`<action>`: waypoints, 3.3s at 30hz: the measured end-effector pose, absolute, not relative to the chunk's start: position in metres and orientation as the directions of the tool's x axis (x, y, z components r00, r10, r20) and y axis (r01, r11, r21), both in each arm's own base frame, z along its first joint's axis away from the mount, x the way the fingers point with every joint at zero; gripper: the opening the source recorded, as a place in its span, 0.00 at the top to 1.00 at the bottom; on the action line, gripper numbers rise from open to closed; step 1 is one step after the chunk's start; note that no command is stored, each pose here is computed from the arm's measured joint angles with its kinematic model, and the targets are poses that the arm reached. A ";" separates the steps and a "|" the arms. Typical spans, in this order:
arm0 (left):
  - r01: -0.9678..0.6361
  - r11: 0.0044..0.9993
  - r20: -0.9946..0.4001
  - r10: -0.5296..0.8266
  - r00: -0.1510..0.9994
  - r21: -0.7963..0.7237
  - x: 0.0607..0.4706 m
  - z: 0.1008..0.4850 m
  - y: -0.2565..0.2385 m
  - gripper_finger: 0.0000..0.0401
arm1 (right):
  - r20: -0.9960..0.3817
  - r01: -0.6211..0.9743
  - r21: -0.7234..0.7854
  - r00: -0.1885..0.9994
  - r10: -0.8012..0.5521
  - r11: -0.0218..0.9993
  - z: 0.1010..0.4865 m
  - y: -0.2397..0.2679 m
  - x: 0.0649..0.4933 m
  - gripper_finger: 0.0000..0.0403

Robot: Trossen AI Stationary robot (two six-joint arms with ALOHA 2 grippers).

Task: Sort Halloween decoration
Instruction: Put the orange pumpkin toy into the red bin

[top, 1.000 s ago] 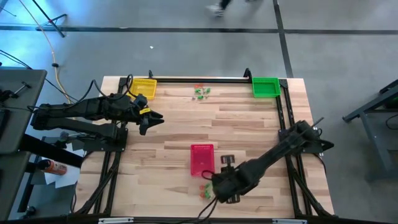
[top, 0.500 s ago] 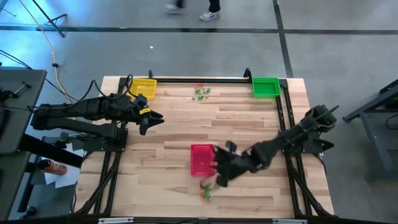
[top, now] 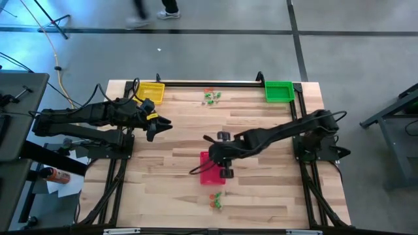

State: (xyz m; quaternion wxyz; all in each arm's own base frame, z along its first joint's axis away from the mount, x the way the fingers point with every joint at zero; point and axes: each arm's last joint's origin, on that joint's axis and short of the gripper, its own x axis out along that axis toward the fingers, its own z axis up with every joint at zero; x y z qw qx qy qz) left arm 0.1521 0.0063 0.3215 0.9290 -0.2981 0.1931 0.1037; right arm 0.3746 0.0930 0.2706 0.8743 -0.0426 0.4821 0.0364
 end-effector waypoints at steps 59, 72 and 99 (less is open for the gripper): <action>-0.305 0.806 -0.421 0.078 0.904 -0.508 0.152 0.322 0.006 0.63 | -0.988 -0.197 -0.003 0.151 0.028 0.980 0.165 0.074 0.414 0.46; -0.287 0.816 -0.416 0.062 0.907 -0.502 0.152 0.322 0.006 0.63 | -0.897 -0.006 -0.041 0.440 -0.034 0.999 0.282 0.063 0.378 0.45; -0.354 0.898 -0.295 0.275 0.915 -0.262 0.198 0.322 0.015 0.63 | -0.637 0.526 -0.298 0.511 -0.577 0.796 0.370 -0.018 0.321 0.45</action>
